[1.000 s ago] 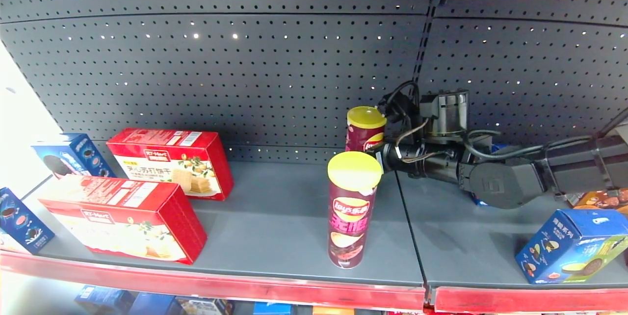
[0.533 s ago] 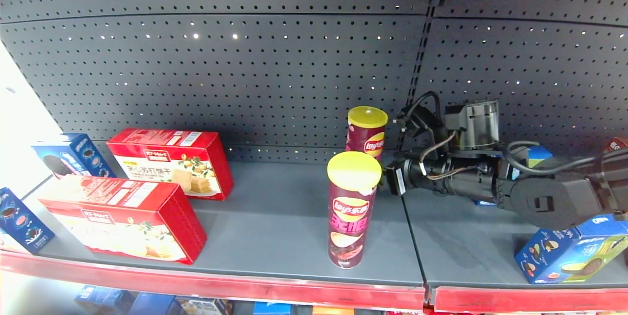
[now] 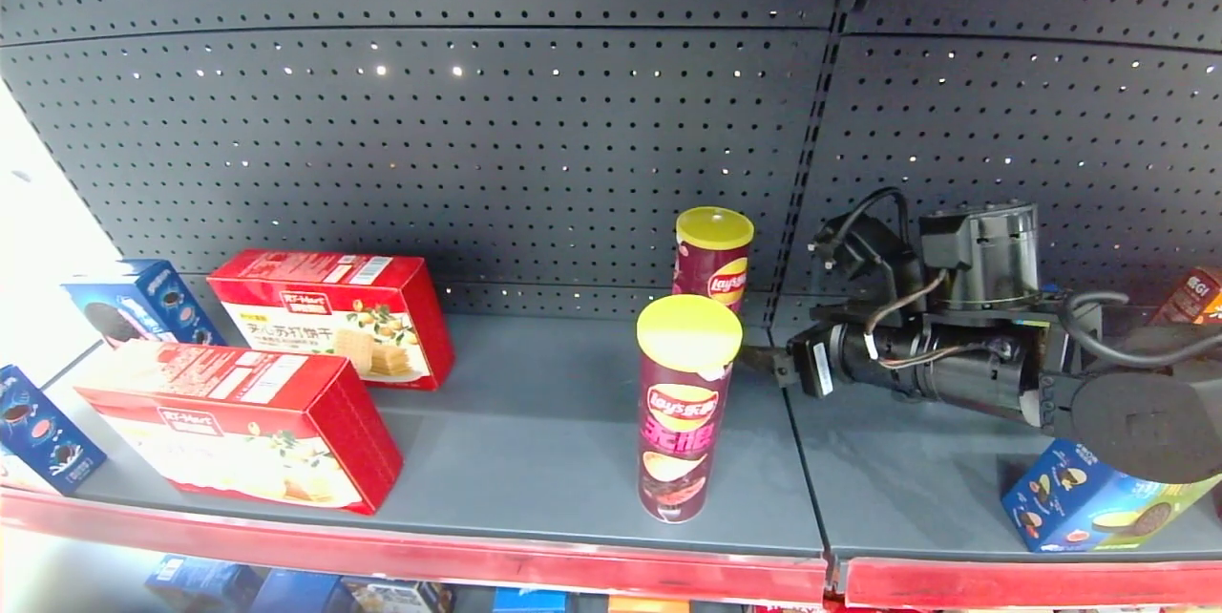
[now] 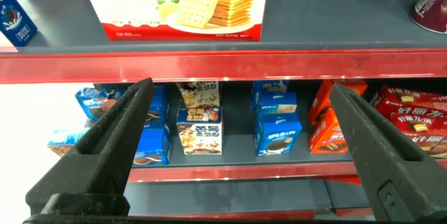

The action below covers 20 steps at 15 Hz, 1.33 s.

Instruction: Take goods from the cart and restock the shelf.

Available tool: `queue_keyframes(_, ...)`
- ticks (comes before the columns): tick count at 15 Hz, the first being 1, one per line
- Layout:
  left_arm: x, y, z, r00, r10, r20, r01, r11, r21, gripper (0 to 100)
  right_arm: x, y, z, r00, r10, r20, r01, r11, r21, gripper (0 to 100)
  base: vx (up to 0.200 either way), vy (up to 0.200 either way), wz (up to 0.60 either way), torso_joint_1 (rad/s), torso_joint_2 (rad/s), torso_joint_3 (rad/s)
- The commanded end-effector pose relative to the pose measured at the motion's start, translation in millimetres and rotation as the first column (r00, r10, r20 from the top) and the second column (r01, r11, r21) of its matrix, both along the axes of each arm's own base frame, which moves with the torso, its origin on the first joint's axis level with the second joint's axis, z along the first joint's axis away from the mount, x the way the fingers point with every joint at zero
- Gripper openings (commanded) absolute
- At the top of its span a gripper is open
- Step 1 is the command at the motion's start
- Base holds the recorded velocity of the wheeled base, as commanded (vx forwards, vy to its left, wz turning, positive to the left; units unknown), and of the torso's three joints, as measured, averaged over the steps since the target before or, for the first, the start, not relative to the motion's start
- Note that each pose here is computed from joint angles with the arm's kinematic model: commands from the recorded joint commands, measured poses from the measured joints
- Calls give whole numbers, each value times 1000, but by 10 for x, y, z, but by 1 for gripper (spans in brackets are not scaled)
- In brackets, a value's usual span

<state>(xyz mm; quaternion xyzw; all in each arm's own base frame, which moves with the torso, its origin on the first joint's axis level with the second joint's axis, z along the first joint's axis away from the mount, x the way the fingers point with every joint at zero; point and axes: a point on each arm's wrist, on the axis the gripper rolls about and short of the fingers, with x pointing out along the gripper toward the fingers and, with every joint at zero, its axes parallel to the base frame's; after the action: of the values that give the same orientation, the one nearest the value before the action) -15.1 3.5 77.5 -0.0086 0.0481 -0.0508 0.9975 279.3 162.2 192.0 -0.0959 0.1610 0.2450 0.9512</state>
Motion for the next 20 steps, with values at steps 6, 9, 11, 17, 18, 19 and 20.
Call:
queue_keyframes(6, 1, 0, 1, 1000, 0, -1, 0, 1000, 0, 100, 235, -53, -176, 982, -186, -27, 184, 981, -65, 100, 0, 0, 0, 0, 0, 0)
queue_keyframes(9, 1, 0, 1, 1000, 0, -1, 0, 1000, 0, 100, 412, 26, -136, 976, -216, -27, 215, 976, -29, 100, 0, 0, 0, 0, 0, 0)
queue_keyframes(11, 1, 0, 1, 1000, 0, -1, 0, 1000, 0, 100, 526, 70, -121, 966, -258, -11, 257, 966, -16, 100, 0, 0, 0, 0, 0, 0)
queue_keyframes(17, 1, 0, 1, 1000, 0, -1, 0, 1000, 0, 100, 642, 193, -196, 970, -244, -6, 244, 970, -4, 100, 0, 0, 0, 0, 0, 0)
queue_keyframes(18, 1, 0, 1, 1000, 0, -1, 0, 1000, 0, 100, 640, 198, -194, 970, -243, -5, 243, 970, -3, 100, 0, 0, 0, 0, 0, 0)
queue_keyframes(19, 1, 0, 1, 1000, 0, -1, 0, 1000, 0, 100, 629, 214, -188, 972, -234, -5, 234, 972, -1, 100, 0, 0, 0, 0, 0, 0)
queue_keyframes(20, 1, 0, 1, 1000, 0, -1, 0, 1000, 0, 100, 625, 225, -184, 973, -230, -4, 230, 973, 0, 100, 0, 0, 0, 0, 0, 0)
